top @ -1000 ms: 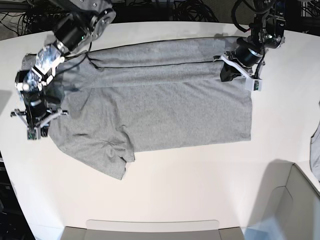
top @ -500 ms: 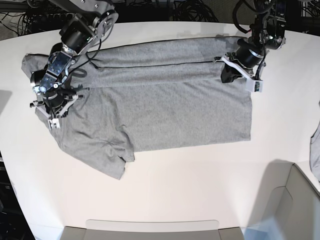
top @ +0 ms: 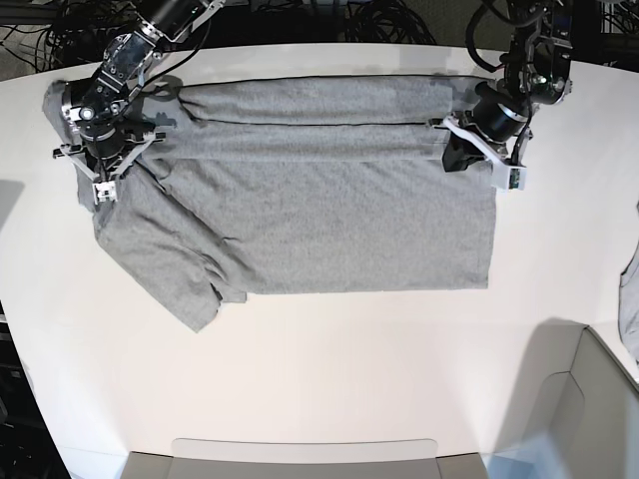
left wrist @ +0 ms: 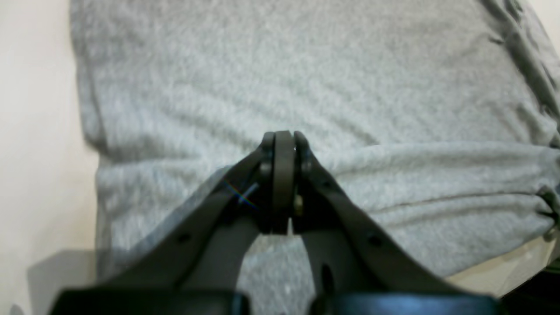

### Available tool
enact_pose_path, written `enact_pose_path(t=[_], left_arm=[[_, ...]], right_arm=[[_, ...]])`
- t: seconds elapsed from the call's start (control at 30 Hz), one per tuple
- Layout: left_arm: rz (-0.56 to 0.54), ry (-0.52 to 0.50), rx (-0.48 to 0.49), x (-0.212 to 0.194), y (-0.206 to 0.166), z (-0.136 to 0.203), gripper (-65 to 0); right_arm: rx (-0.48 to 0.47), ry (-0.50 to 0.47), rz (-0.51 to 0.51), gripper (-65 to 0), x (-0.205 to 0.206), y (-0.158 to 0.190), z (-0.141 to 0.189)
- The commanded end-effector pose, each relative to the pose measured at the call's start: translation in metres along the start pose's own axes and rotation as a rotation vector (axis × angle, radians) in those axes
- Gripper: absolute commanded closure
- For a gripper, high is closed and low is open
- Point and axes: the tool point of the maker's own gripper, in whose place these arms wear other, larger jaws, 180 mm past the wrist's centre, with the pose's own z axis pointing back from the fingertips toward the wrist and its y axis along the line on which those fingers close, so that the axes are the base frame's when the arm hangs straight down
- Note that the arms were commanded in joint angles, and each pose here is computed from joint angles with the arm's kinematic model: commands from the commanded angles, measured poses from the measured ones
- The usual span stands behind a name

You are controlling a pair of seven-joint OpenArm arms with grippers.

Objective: Fold the T-shirt properly
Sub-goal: 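Reach both grippers down to the hem corners of the shirt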

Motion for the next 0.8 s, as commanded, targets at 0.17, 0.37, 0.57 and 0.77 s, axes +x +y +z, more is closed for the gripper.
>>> enact_pose_path(t=[0.17, 0.37, 0.57, 0.77], left_arm=[[-0.046, -0.045, -0.002, 0.021, 0.003, 0.004, 0.0], [-0.043, -0.085, -0.010, 0.037, -0.001, 0.001, 0.0], [0.020, -0.123, -0.048, 0.044, -0.019, -0.007, 0.0], [0.084, -0.133, -0.079, 0.039, -0.034, -0.011, 0.0]], right_arm=[[-0.114, -0.144, 0.002, -6.8, 0.077, -0.043, 0.025], [-0.090, -0.214, 0.109, -27.5, 0.146, -0.060, 0.003], [0.067, -0.168, 0.144, -31.4, 0.189, -0.056, -0.054], [0.275, -0.297, 0.027, -31.4, 0.228, -0.030, -0.093]])
